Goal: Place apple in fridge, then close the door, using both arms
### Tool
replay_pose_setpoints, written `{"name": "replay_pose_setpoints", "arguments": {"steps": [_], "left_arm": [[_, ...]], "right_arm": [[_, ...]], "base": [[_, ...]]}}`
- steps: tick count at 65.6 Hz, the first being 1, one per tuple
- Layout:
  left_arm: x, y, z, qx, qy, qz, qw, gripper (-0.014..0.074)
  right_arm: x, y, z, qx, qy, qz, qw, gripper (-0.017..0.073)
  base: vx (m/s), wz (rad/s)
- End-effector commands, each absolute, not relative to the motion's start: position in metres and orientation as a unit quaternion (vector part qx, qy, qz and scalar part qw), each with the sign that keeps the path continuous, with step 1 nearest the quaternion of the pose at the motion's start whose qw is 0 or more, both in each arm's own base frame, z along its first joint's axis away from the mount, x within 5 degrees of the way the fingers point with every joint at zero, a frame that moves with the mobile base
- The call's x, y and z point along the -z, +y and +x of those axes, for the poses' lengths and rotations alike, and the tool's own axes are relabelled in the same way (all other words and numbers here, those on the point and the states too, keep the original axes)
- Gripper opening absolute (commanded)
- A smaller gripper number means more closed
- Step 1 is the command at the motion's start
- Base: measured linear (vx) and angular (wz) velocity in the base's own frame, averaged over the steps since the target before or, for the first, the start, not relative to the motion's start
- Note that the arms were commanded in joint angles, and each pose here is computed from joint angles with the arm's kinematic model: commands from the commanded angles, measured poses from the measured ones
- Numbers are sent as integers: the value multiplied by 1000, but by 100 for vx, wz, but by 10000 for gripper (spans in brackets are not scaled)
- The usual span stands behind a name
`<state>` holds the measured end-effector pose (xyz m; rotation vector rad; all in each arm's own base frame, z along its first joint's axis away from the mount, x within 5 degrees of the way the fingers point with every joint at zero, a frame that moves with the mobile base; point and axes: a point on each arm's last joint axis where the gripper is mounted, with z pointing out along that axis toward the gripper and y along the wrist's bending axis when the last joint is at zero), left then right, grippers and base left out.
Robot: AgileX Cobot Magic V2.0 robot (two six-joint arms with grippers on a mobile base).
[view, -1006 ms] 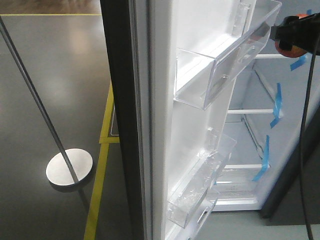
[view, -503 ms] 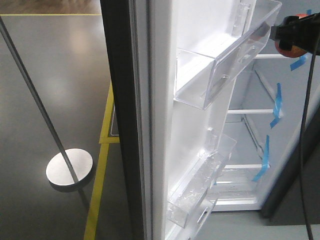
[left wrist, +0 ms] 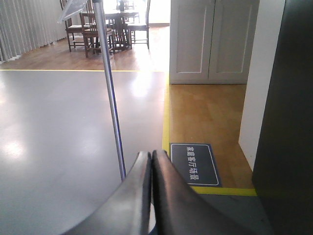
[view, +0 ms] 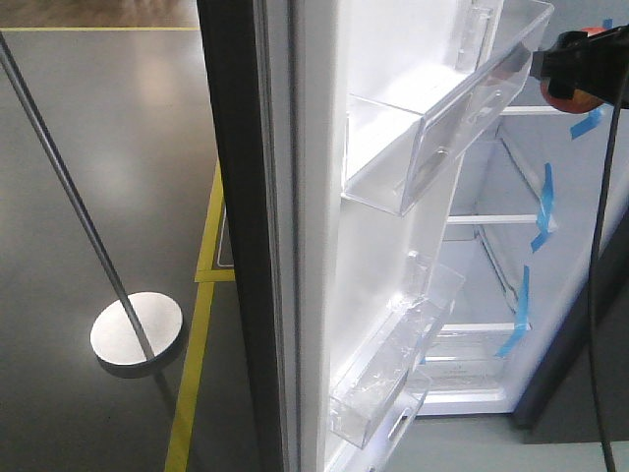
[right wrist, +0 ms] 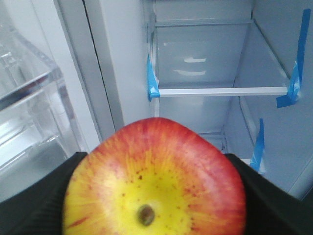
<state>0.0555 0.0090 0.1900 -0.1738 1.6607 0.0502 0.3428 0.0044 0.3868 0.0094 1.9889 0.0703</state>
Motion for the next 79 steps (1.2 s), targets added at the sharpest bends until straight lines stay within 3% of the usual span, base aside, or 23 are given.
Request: {"name": "replay_pose_setpoints", "arguments": {"steps": [1,18,31,40,52,61,79], "left_arm": [[-203,7,54,-15,704,-66,707,-6],[-203,7,54,-15,704,-66,707,-6],[-203,7,54,-15,704,-66,707,-6],[-203,7,54,-15,704,-66,707,-6],[-203,7,54,-15,704,-66,707,-6],[-203,7,54,-15,704,-66,707,-6],[-203,7,54,-15,704,-66,707,-6]], "right_arm": [[-416,3,335,-25,795,4,606,214],[-431,4,316,-27,795,1,606,214],[-480,3,267,-27,724,2,689,214],[-514,5,234,-63,666,22,743,214],[-538,11,223,-109,646,19,755,214],[-548,20,233,-142,650,-22,746,214],[-537,49,279,-221,664,-176,692,214]], "base": [[0,0],[0,0],[0,0],[0,0],[0,0],[0,0],[0,0]]}}
